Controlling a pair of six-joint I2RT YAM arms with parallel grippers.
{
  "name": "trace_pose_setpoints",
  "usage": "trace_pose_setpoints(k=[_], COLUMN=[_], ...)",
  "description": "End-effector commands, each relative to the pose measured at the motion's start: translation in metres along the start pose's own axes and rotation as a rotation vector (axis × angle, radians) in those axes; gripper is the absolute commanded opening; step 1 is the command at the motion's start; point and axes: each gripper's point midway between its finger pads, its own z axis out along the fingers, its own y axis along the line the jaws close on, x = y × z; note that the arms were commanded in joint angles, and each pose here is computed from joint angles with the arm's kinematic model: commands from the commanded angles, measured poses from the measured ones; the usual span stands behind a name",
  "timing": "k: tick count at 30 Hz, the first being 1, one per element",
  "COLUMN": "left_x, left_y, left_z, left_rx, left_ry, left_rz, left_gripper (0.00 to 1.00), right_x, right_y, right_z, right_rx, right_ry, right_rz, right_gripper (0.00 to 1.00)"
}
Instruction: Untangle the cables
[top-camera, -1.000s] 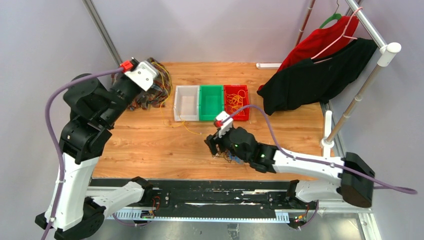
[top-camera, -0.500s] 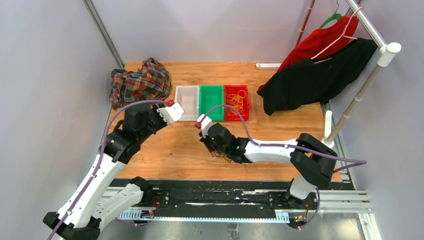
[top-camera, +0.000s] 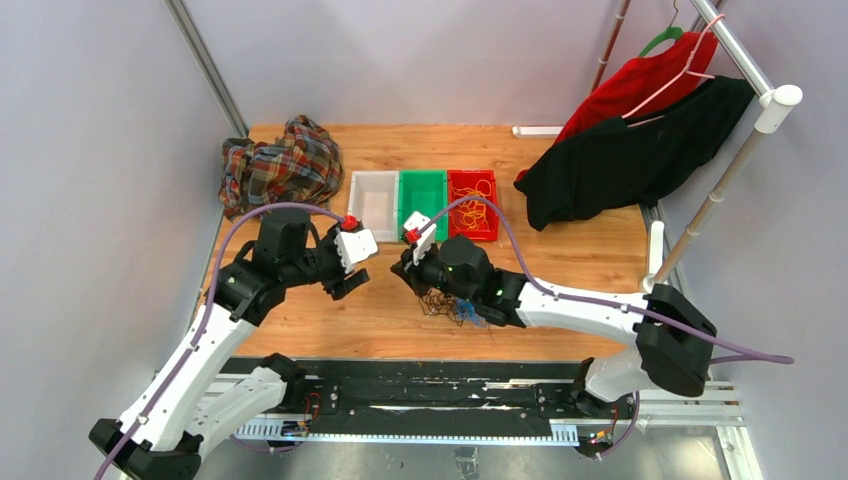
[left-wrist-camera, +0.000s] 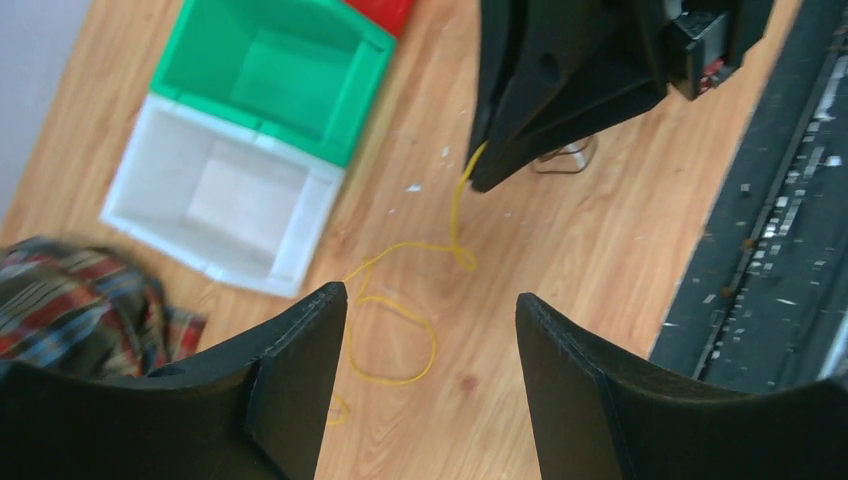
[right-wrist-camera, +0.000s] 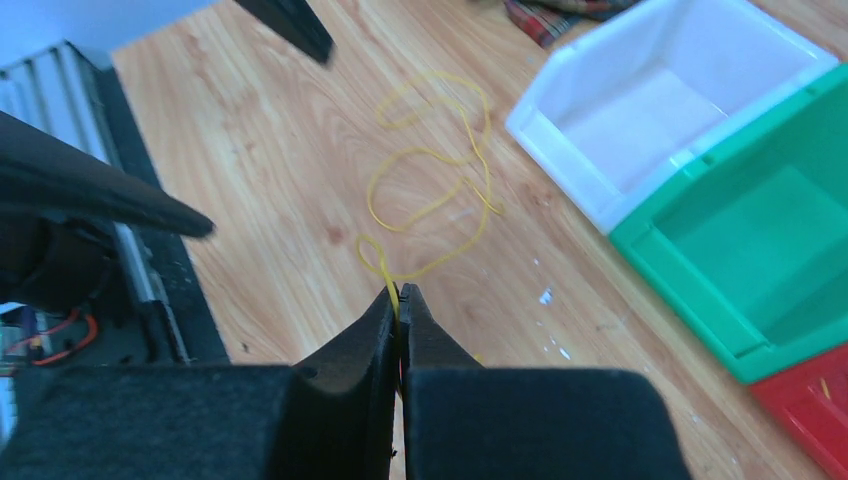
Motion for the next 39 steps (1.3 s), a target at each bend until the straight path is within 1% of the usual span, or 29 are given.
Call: trace_pose_setpoints(k=[1,4,9,11,12,14,17,18,22,24,25,28,31,33,36,39], left_x=[-0.022,-0.025,-0.023,-0.022,-0.021,-0.019,-0.015,-0.015,-0.025,-0.032,-0.035,-0.055,-0.089,-0.108,-0.125,-0.14], left_y=[-0.026,-0.034,-0.036,-0.034,-0.033,-0.031,-0.028,-0.027,-0.024,-0.017,-0.012,0.007,0.01,0.008,0.002,0.006], left_z=[0.003,0.005,0.015,0.017,0.018,0.019,0.02,0.02,0.016,0.011,0.008,-0.006,-0.019,-0.028,-0.041,-0.057], left_rx=[0.164,0.211,0.231,0.222,0.22,0.212,0.195,0.192,0.181,0.15,0.122,0.037,0.039,0.062,0.09,0.073], left_ry=[-0.1,-0.123,-0.112,-0.109,-0.105,-0.096,-0.08,-0.08,-0.093,-0.102,-0.103,-0.134,-0.213,-0.259,-0.303,-0.33], left_rz=[-0.043,-0.04,-0.04,-0.032,-0.027,-0.014,-0.004,-0.004,-0.038,-0.032,-0.025,-0.001,-0.028,-0.065,-0.087,-0.094], left_gripper=[0.67,0.67,0.66,0.64,0.62,0.52,0.33,0.24,0.02,0.01,0.0,0.01,0.0,0.01,0.0,0.0], right_x=[-0.04,-0.051,-0.061,-0.063,-0.063,-0.063,-0.065,-0.066,-0.067,-0.063,-0.061,-0.046,-0.028,-0.017,-0.003,0.013], right_y=[0.019,0.025,0.033,0.038,0.039,0.04,0.041,0.041,0.041,0.039,0.036,0.026,0.011,0.001,-0.016,-0.03], right_z=[-0.007,-0.012,-0.015,-0.016,-0.016,-0.017,-0.02,-0.021,-0.022,-0.022,-0.022,-0.021,-0.012,-0.004,0.004,0.005], right_rx=[-0.107,-0.136,-0.182,-0.204,-0.211,-0.217,-0.222,-0.224,-0.225,-0.211,-0.197,-0.138,-0.065,-0.012,0.085,0.153], right_ry=[-0.113,-0.142,-0.166,-0.169,-0.169,-0.171,-0.188,-0.194,-0.193,-0.187,-0.184,-0.164,-0.155,-0.132,-0.1,-0.085], right_rz=[0.057,0.074,0.083,0.087,0.092,0.098,0.109,0.112,0.119,0.121,0.123,0.122,0.109,0.096,0.093,0.115], right_gripper=[0.01,0.01,0.01,0.01,0.01,0.01,0.01,0.01,0.01,0.01,0.04,0.17,0.27,0.29,0.28,0.28])
